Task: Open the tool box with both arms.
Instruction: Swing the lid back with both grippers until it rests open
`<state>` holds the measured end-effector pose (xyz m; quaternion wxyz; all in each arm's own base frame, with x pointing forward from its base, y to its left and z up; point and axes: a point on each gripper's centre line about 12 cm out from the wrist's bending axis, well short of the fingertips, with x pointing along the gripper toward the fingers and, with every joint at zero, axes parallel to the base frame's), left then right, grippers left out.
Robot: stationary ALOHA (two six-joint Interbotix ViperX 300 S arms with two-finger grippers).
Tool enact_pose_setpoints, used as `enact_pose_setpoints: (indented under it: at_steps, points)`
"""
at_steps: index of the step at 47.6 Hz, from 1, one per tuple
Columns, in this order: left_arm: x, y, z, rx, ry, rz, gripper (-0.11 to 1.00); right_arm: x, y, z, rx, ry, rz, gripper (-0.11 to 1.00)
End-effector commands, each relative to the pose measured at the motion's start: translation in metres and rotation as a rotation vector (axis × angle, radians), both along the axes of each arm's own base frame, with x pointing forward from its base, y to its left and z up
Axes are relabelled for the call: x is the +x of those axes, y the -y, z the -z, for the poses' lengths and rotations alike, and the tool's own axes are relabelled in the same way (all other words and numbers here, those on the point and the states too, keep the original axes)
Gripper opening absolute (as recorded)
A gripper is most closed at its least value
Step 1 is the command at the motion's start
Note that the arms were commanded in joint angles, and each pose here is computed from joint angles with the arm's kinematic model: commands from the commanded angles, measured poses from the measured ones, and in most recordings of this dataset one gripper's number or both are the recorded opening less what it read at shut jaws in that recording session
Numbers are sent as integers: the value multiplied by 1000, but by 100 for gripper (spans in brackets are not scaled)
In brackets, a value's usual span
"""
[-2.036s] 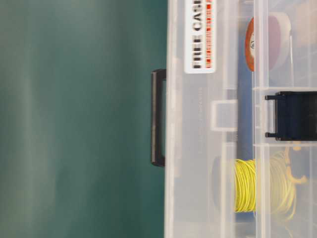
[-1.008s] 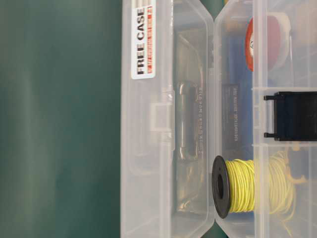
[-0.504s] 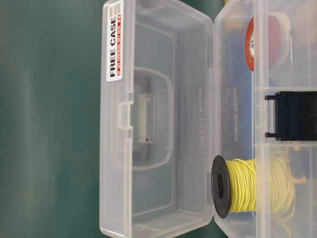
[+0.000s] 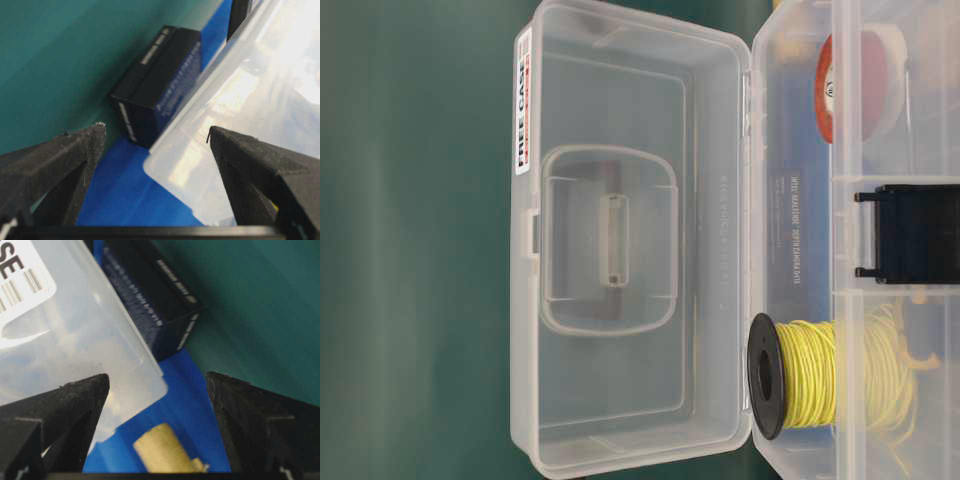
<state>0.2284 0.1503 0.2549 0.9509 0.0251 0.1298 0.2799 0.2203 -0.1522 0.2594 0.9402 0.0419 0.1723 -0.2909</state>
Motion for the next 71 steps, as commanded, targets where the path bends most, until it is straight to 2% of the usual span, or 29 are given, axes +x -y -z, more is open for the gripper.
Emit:
enact_pose_setpoints:
  at_steps: [1,5,12,17,34,47,71]
  points:
    - [4,-8,-25,48,66,-17,90,10,9,-23,-42,74,8,82]
    - [-2,-17,-25,50,66,-55,90,12,16,-22,-41,71,23,82]
    - [-7,-25,-25,56,62,-86,90,16,26,-17,-30,54,43,82]
    - [-8,-28,-24,68,47,-92,90,18,32,-15,-24,45,56,82]
    - [11,-46,-6,26,-23,-98,90,15,45,-16,-22,41,96,82]
    - [9,-54,-6,23,-29,-122,90,10,59,-15,-20,35,138,82]
    - [1,-70,2,7,-59,-175,90,16,73,-7,2,4,159,82]
